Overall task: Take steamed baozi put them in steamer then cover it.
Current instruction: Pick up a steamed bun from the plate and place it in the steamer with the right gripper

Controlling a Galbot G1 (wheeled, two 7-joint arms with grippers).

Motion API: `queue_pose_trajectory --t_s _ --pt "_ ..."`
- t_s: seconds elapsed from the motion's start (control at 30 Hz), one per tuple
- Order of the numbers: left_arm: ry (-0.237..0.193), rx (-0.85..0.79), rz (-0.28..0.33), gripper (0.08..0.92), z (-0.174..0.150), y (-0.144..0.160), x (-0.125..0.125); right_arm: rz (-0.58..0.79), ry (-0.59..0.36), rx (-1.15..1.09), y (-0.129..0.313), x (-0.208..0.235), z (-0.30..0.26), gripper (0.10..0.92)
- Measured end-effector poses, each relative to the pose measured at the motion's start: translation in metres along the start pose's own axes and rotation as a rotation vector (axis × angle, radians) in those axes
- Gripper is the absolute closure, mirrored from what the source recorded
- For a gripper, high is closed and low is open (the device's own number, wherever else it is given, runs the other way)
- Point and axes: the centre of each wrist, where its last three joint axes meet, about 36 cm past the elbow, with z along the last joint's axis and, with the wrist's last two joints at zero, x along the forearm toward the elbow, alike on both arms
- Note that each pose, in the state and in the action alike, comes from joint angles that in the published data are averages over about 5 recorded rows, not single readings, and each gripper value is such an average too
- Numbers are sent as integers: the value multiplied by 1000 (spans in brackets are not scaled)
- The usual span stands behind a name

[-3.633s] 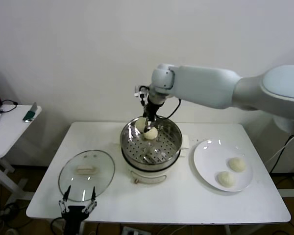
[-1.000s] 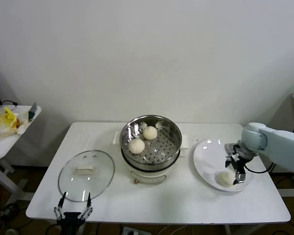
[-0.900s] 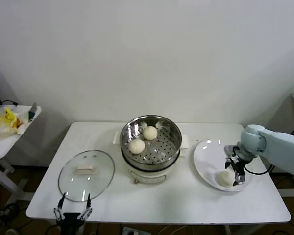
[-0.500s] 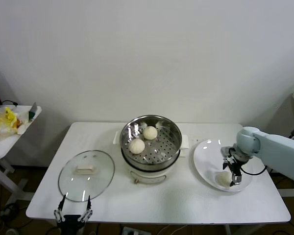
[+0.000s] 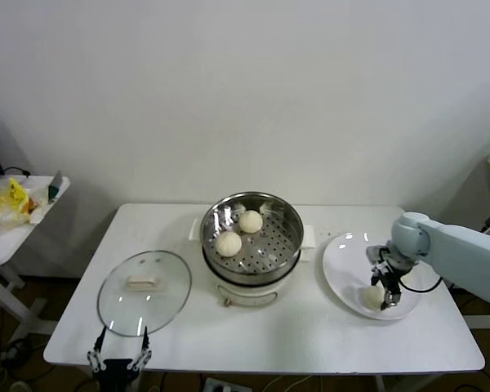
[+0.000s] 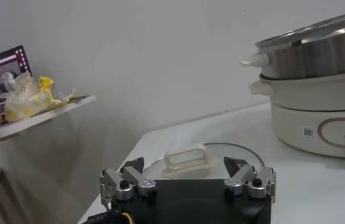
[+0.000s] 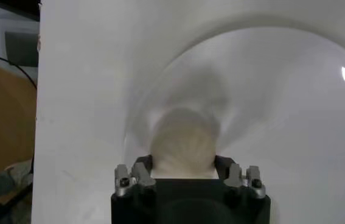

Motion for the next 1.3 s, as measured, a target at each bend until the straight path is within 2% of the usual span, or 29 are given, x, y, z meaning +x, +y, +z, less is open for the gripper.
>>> queue_pose_trajectory --t_s 0.23,0.63,0.8,1.03,1.3 --pt "-4 2 2 177 -1 0 0 49 17 143 -22 44 -14 366" --pt "-7 1 18 177 -4 -3 0 217 75 615 -66 208 -89 361" --pt "-12 -2 34 177 -6 -7 -3 241 102 811 -68 251 -141 361" --pt "-23 -28 70 177 -10 -14 -7 230 153 1052 -68 264 -221 361" --pt "-26 -55 92 177 -10 -11 -9 168 183 1299 -59 225 -308 356"
